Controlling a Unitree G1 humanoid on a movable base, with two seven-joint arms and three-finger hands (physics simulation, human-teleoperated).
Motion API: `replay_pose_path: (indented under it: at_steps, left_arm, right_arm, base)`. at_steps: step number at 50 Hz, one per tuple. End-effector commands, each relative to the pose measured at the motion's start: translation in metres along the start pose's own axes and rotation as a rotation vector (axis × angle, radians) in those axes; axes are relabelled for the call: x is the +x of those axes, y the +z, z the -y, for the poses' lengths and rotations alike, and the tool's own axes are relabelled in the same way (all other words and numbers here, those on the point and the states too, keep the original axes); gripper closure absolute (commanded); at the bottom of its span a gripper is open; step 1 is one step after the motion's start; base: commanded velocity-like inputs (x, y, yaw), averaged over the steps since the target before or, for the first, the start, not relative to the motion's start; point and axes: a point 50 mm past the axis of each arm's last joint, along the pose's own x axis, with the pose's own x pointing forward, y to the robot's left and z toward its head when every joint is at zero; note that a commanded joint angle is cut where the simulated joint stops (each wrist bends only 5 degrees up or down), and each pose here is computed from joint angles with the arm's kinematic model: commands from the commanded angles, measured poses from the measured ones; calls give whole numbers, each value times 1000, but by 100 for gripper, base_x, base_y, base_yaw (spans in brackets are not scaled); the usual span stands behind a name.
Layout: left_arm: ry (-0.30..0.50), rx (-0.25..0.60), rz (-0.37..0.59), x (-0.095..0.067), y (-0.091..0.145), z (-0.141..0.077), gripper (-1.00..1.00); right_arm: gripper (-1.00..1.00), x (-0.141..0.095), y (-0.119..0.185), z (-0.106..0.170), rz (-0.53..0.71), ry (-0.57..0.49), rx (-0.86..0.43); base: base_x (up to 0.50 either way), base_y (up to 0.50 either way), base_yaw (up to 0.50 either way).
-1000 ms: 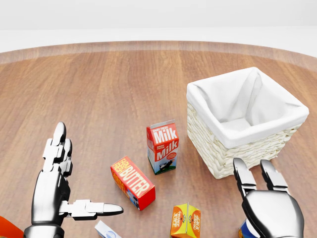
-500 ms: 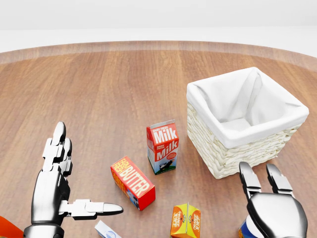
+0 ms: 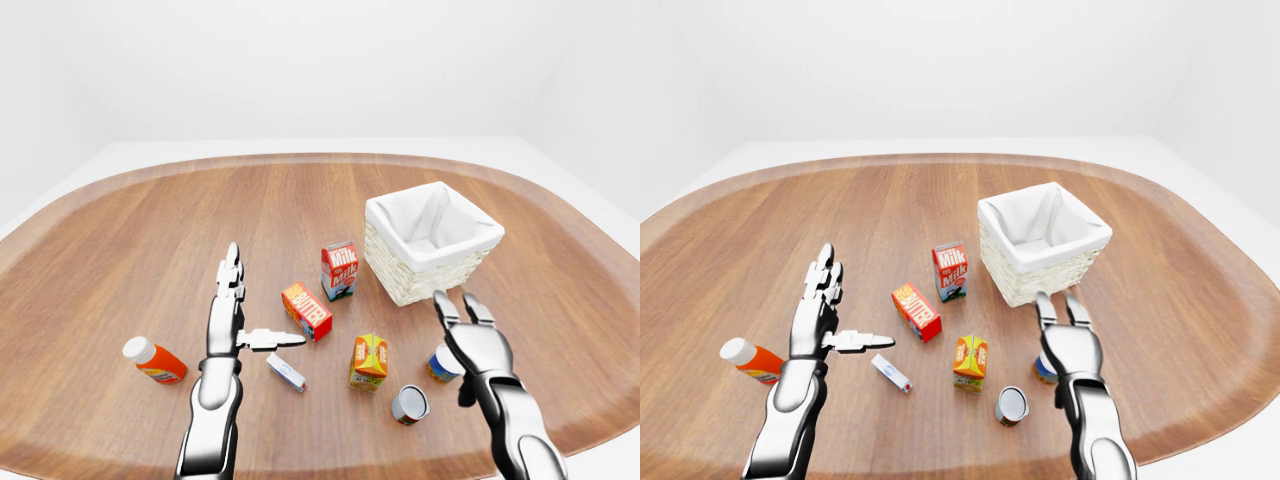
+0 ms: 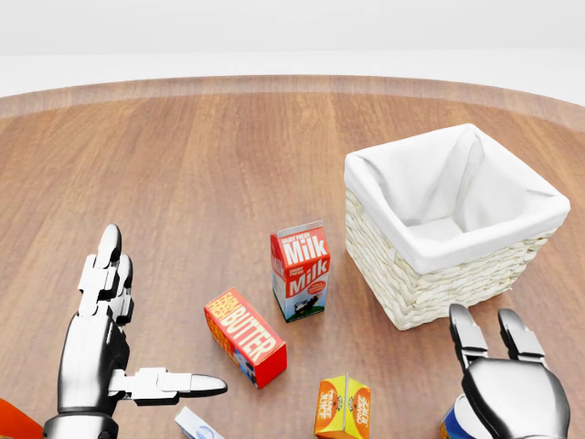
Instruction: Pick up the alphabet soup and the tomato sauce, and put them in the basket.
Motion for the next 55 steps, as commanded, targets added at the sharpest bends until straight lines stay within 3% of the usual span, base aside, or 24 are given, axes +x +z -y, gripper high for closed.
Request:
replay_pose_path:
  at_steps: [1,55]
  left_arm:
    - [-4,-19,1,0,0,0,-100]
    - [-4,-19,1,0,0,0,-100]
  right_arm:
    - [-100,3,-5,-11,-17,25,0]
    - [-100,19,-9,-39,-34,78,30]
  base:
    - [0,0,0]
    - [0,0,0]
